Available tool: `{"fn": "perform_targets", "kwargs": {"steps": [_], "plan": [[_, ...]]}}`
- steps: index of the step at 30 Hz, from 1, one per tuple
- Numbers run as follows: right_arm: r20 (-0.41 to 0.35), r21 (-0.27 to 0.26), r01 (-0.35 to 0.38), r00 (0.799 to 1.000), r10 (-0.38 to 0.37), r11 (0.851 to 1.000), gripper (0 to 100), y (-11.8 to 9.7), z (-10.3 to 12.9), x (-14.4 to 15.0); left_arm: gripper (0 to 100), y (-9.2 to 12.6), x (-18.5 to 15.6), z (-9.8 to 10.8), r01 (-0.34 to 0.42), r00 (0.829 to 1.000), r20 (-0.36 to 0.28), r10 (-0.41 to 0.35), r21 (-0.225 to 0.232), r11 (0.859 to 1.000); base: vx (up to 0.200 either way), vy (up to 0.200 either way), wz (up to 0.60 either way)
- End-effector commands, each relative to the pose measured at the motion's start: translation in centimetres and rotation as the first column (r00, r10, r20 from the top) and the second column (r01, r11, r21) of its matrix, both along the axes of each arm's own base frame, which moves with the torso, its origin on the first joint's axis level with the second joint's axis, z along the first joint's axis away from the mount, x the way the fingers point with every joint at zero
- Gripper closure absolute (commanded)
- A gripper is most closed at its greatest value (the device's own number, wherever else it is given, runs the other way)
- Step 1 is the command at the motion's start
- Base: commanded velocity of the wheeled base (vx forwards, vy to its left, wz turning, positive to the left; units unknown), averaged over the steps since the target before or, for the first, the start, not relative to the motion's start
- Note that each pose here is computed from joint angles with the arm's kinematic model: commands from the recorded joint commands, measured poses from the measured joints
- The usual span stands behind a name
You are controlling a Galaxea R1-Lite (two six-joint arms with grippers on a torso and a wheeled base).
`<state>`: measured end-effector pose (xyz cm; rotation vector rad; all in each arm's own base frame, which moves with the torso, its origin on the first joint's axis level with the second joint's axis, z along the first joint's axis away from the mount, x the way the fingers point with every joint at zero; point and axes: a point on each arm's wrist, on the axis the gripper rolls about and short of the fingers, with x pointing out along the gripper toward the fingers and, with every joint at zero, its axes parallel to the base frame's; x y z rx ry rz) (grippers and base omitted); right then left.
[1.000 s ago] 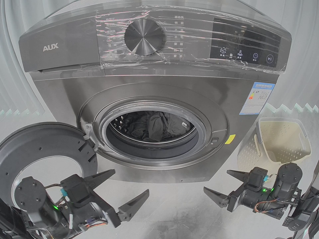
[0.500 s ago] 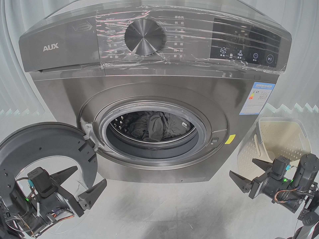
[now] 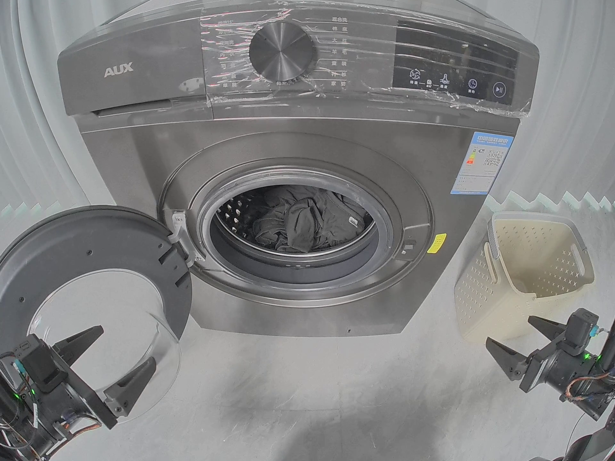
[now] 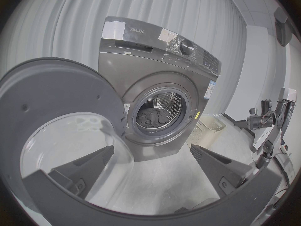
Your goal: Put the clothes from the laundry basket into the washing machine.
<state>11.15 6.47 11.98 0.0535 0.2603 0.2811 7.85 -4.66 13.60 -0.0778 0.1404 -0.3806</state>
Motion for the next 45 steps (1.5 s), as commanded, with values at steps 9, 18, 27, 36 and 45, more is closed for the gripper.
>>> {"fn": "perform_targets", "kwargs": {"steps": [9,18,27,36,45], "plan": [[0.128,0.084,0.099,0.986,-0.11,0.992,0,-3.5,1.3,-4.4,0,3.5,-5.0,-1.4,-0.072,0.995,0.072,0.072,0.005,0.997,-0.178,0.0,0.0],[0.184,0.03,0.244,0.952,-0.245,0.969,0,-6.0,0.4,-7.7,0,5.2,-7.9,-3.5,-0.187,0.975,0.121,0.186,-0.005,0.982,0.0,0.0,0.0],[0.283,-0.008,0.265,0.925,-0.252,0.964,0,-6.7,-1.1,-10.9,0,5.5,-9.2,-4.8,-0.315,0.94,0.135,0.314,-0.014,0.949,0.0,0.0,0.0],[0.269,-0.021,0.315,0.916,-0.298,0.949,0,-6.6,-3.8,-13.2,0,5.3,-9.4,-5.1,-0.492,0.866,0.149,0.478,0.08,0.867,0.0,0.0,0.0],[0.302,-0.01,0.357,0.891,-0.338,0.934,0,-6.6,-3.8,-13.5,0,5.2,-10.1,-5.3,-0.598,0.79,0.21,0.576,0.058,0.799,0.0,0.0,0.0]]}}
